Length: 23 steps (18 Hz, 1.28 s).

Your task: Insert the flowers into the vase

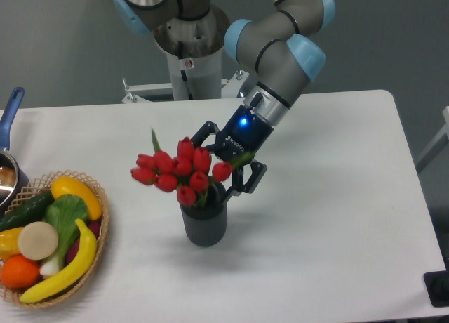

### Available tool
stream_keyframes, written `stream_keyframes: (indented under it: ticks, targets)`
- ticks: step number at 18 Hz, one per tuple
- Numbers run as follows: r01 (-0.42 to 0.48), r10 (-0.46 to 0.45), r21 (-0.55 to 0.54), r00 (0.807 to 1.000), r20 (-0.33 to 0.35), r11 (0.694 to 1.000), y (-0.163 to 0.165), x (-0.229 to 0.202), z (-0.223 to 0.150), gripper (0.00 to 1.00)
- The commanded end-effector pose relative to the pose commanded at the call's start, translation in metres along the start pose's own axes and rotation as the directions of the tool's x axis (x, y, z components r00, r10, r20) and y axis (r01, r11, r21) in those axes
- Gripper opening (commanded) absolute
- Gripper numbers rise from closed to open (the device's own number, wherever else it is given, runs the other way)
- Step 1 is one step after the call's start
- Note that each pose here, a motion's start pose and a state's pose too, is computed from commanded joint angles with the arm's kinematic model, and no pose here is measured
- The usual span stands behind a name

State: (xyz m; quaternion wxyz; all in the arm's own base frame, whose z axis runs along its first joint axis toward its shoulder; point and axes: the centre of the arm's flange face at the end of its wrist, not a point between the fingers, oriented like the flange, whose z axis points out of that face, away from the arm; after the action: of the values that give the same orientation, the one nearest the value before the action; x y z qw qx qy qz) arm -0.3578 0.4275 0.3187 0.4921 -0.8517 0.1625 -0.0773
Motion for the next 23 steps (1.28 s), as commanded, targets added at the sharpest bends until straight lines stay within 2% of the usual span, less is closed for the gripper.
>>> stream_keyframes:
  ticks: [4,6,9,13,16,18,19,21,23]
  targets:
    - [0.002,-0.002,-0.012,1.0,0.003,1.0,0.001,0.002,0.0,1.0]
    - [0.006,-0.004,-0.102,1.0,0.024,0.995,0.011,0.003,-0.003,1.0]
    - [-0.005,0.017,-0.194,0.998,0.059,0.981,0.007,0.013,-0.014,1.0]
    - [-0.013,0.056,-0.322,0.99,0.127,0.947,0.002,0.028,-0.04,1.0]
    - [0.018,0.051,-0.333,0.979,0.198,0.943,0.002,0.024,-0.074,1.0]
    - [0.052,0.043,-0.34,0.963,0.267,0.939,0.006,0.013,-0.107,1.0]
    - [0.076,0.042,-0.351,0.948,0.317,0.933,0.01,0.008,-0.13,1.0]
    - [0.117,0.06,-0.391,0.909,0.412,0.913,0.012,-0.005,-0.179,1.0]
    - [0.15,0.09,-0.438,0.873,0.48,0.886,0.009,-0.019,-0.218,1.0]
